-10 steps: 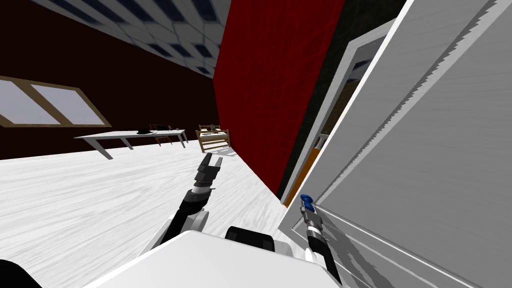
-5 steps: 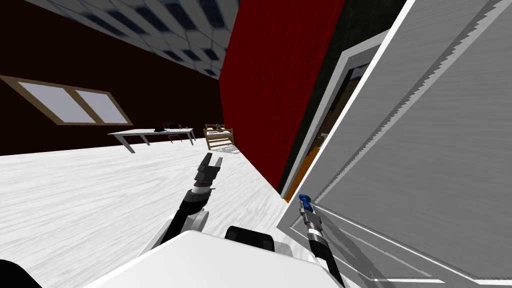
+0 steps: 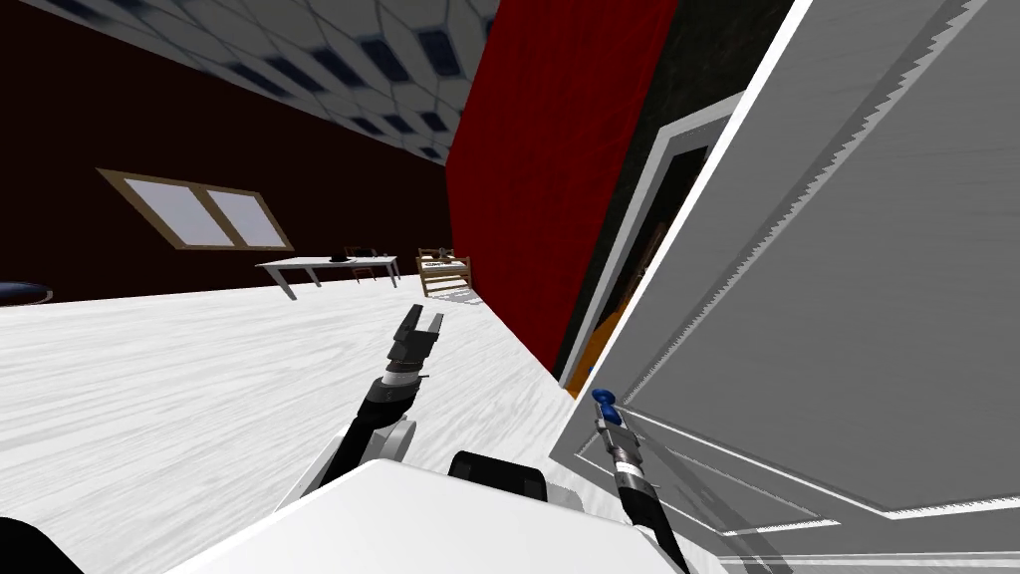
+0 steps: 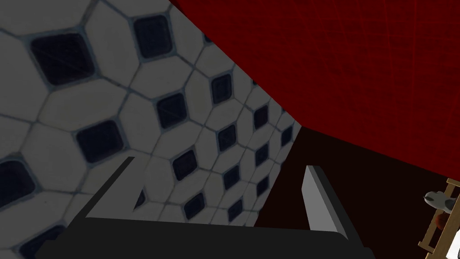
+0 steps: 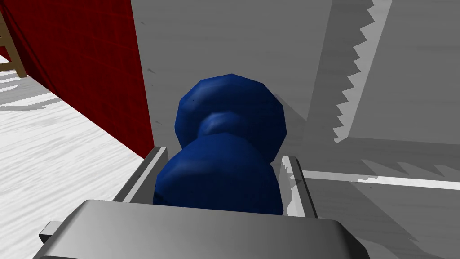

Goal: Pull the door open

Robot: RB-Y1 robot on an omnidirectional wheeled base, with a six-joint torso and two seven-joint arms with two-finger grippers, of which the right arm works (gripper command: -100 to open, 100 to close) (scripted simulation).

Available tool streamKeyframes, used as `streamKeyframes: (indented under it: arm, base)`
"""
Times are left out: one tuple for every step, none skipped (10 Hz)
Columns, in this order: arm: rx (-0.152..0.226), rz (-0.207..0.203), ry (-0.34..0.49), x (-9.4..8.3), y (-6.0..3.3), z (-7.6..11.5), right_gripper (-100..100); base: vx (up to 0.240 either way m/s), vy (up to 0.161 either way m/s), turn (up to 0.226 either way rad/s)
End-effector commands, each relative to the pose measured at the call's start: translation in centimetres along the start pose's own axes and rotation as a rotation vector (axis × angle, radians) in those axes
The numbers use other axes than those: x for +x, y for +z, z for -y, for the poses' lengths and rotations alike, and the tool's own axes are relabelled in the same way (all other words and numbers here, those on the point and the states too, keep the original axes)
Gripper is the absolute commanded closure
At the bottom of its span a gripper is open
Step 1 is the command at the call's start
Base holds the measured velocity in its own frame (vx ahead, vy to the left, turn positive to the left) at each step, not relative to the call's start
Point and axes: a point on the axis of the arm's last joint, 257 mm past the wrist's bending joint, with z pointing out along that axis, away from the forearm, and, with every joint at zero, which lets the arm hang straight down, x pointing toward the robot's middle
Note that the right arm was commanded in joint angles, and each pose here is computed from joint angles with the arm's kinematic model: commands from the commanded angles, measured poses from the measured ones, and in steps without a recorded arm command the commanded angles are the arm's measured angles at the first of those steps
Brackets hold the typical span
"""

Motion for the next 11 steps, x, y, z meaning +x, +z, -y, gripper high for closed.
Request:
streamKeyframes:
  arm:
    - [0.022, -0.006, 0.001, 0.1, -0.5, 0.1, 100]
    - [0.035, -0.007, 0.001, 0.2, -0.79, 0.2, 100]
    - [0.049, -0.009, 0.001, 0.2, -1.11, 0.2, 100]
    - [0.063, -0.01, 0.001, 0.3, -1.44, 0.2, 100]
    - [0.077, -0.011, 0.001, 0.3, -1.77, 0.2, 100]
    - [0.09, -0.012, 0.002, 0.3, -2.08, 0.3, 100]
    - [0.107, -0.012, 0.003, 0.3, -2.47, 0.3, 100]
    - [0.118, -0.012, 0.004, 0.4, -2.73, 0.4, 100]
    - [0.108, -0.009, -0.001, 0.3, -2.46, 0.2, 100]
    - [0.124, -0.006, 0.0, 0.1, -3.12, 0.2, 100]
    - [0.133, -0.007, 0.0, 0.1, -3.45, 0.1, 100]
  base:
    - [-0.227, -0.043, 0.128]
    - [-0.235, -0.05, 0.114]
    - [-0.206, -0.034, 0.112]
    - [-0.211, -0.012, 0.103]
    - [-0.215, -0.025, 0.098]
    - [-0.205, -0.026, 0.1]
    - [-0.209, -0.032, 0.106]
    - [-0.21, -0.034, 0.091]
    - [-0.093, -0.015, 0.017]
    - [-0.151, -0.025, 0.11]
    - [-0.188, -0.053, 0.118]
